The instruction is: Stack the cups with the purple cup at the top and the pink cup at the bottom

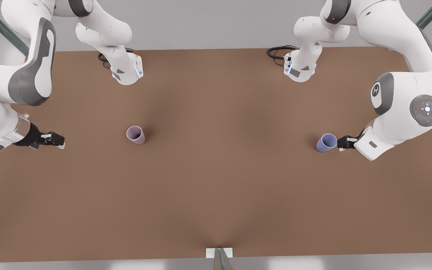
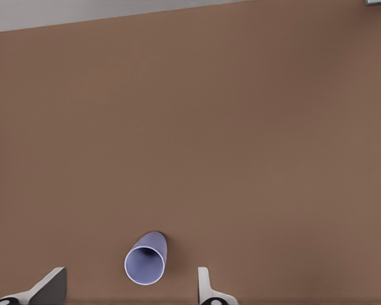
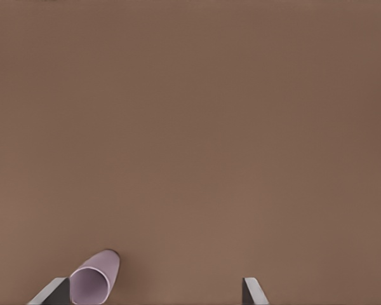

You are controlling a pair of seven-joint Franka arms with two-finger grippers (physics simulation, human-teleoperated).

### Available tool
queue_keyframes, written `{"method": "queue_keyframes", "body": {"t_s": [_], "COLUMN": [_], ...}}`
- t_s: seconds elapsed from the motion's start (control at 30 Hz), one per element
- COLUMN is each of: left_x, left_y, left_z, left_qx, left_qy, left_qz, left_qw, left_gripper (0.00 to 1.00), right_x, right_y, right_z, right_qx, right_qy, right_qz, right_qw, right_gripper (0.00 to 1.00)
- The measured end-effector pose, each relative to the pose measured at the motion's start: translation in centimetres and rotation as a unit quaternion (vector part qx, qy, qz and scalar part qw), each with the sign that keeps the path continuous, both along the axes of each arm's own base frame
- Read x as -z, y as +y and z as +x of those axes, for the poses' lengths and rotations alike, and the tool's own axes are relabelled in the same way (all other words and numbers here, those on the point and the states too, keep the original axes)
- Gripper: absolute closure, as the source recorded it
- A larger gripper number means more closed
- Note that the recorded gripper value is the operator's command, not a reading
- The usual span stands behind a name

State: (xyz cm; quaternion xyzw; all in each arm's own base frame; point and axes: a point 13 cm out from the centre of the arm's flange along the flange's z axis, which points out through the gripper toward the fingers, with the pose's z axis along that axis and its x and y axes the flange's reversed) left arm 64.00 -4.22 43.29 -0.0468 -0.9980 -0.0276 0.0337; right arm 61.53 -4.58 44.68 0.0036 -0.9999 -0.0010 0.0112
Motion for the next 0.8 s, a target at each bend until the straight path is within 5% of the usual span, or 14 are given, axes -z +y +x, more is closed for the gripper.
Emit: {"method": "queue_keyframes", "body": {"t_s": [0.17,0.37,0.6,0.8], "left_x": [0.2,1.3,2.1,2.2], "left_y": [0.0,-0.1,-0.1,0.0], "left_z": [-0.1,0.0,0.2,0.3], "left_qx": [0.000,0.000,-0.001,-0.003], "left_qy": [0.002,0.010,0.015,0.015], "left_qz": [0.000,0.000,0.000,0.000], "left_qw": [1.000,1.000,1.000,1.000], "left_gripper": [0.00,0.00,0.00,0.00], "right_x": [0.4,10.8,24.2,29.4], "right_y": [3.6,9.9,11.7,10.3], "right_z": [-2.8,-10.2,-17.5,-13.0], "right_qx": [-0.027,-0.089,-0.124,-0.110], "right_qy": [0.008,0.097,0.147,0.078], "right_qz": [0.008,0.018,0.017,0.019], "right_qw": [1.000,0.991,0.981,0.991], "right_gripper": [0.00,0.00,0.00,0.00]}}
